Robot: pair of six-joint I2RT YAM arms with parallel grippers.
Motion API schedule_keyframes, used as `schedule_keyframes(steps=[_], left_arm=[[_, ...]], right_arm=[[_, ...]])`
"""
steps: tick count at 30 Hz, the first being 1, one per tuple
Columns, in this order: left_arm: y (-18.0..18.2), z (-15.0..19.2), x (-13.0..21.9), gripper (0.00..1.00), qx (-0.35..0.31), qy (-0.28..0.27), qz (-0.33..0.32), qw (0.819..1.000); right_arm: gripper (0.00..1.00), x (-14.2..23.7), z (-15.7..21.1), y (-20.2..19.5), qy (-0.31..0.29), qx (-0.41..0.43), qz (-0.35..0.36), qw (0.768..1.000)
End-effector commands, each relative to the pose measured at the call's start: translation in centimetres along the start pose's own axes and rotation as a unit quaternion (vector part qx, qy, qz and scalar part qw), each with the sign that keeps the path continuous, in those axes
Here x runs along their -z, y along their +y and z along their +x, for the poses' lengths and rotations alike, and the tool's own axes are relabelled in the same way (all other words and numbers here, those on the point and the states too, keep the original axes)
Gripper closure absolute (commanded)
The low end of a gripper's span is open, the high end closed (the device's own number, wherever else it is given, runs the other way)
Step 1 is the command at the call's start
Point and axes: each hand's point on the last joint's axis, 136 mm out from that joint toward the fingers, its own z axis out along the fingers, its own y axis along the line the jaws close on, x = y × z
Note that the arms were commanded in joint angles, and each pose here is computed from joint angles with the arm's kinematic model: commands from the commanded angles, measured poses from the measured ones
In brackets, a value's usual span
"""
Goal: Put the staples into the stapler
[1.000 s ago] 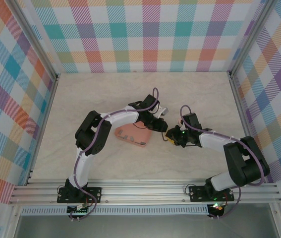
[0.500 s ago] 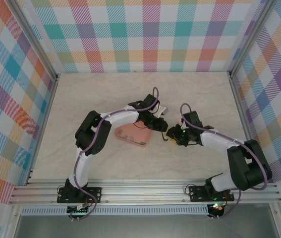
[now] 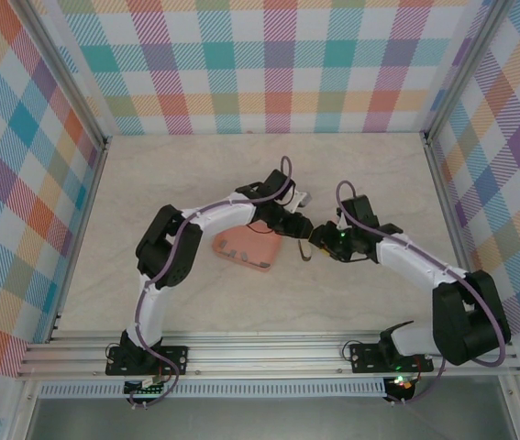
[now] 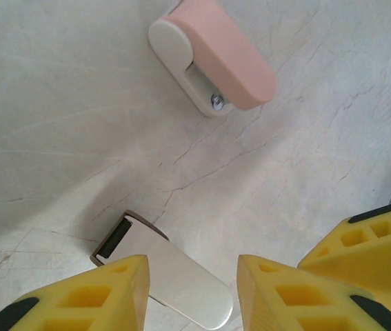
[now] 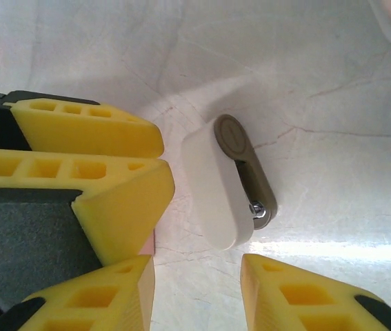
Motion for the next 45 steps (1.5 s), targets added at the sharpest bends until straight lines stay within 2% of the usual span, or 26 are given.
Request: schedule_keyframes(steps=[1, 11, 21, 33, 45], left_arm=[[-1.8, -3.1, 4.1, 0.58, -0.005, -0.053, -0.003, 0.999], [0.4, -4.3, 9.8, 0.53, 0.022, -0.146, -0.066, 0.987], [3.7, -2.5, 14.1, 0.49, 0.057, -0.233, -0.133, 0.962], [6.8, 0.7, 14.9, 0.49, 0.091, -0.236, -0.183, 0.950], [7.6, 1.5, 15.4, 0.49, 0.100, -0.240, -0.194, 0.946]], right_arm=[[0.61, 1.4, 0.0, -0.1, 0.002, 0.041, 0.037, 0.998], [0.59, 2.0, -0.4, 0.0, 0.044, 0.147, 0.154, 0.976], [0.59, 0.1, -0.3, 0.4, 0.094, 0.222, 0.230, 0.943], [0.59, -2.9, 0.1, 0.4, 0.139, 0.267, 0.279, 0.912], [0.60, -4.7, 0.8, -0.2, 0.162, 0.260, 0.275, 0.911]])
